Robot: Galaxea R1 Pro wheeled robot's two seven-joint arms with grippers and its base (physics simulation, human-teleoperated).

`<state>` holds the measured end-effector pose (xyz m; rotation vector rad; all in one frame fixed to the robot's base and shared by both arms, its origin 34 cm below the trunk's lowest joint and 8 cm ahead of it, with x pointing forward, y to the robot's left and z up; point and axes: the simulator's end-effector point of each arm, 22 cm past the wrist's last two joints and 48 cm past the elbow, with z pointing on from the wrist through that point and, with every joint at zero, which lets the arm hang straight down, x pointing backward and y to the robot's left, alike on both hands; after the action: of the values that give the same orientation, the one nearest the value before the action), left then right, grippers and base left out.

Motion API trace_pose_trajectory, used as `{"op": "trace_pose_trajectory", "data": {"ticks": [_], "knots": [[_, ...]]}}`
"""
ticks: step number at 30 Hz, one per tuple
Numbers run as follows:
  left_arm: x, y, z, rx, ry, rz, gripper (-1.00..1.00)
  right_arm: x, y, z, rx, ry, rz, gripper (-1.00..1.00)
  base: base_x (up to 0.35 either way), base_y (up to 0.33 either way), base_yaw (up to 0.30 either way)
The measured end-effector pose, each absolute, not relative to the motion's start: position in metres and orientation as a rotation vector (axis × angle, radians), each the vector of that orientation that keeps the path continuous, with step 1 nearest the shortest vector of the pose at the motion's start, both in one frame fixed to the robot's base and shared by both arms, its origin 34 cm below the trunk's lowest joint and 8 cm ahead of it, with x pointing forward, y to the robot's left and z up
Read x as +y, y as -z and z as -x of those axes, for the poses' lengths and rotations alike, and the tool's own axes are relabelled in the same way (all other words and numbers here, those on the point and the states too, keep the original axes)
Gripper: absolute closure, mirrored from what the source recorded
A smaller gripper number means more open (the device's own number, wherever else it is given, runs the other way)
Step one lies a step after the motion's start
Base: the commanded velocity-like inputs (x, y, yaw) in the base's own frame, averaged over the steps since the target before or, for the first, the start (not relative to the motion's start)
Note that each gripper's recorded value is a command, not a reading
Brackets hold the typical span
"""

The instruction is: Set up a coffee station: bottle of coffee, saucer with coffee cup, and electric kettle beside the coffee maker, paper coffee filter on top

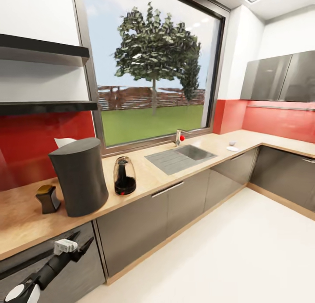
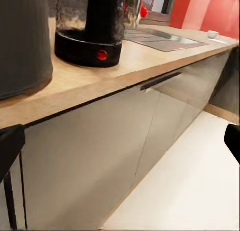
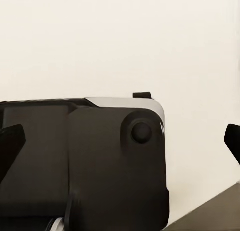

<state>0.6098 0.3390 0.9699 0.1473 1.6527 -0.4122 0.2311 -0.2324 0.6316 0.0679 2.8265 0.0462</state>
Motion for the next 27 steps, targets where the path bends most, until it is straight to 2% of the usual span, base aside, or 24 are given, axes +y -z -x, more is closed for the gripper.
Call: {"op": "trace_pose_trajectory", "data": {"ticks": [5,9,17,26,27], "knots": [[0.301,-0.883,-0.566,1.858,0.522,-0.127,-1.0,-0.232,-0.632,-0.232,2.824,-0.046,-0.068,-1.0,-0.002,-0.002,-0.25],[0.288,-0.793,-0.473,2.116,0.559,-0.144,-1.0,-0.232,-0.632,-0.233,2.821,-0.046,-0.069,-1.0,0.0,0.0,-0.252],[0.388,-0.697,-0.313,2.473,0.091,0.036,-1.0,-0.233,-0.632,-0.234,2.819,-0.046,-0.084,-1.0,0.0,0.0,-0.254],[0.386,-0.652,-0.186,2.81,0.035,-0.081,-1.0,-0.233,-0.633,-0.235,2.818,-0.047,-0.088,-1.0,0.0,0.0,-0.263],[0.398,-0.643,-0.159,2.919,-0.08,-0.046,-1.0,-0.235,-0.633,-0.235,2.817,-0.043,-0.101,-1.0,0.0,0.0,-0.263]]}}
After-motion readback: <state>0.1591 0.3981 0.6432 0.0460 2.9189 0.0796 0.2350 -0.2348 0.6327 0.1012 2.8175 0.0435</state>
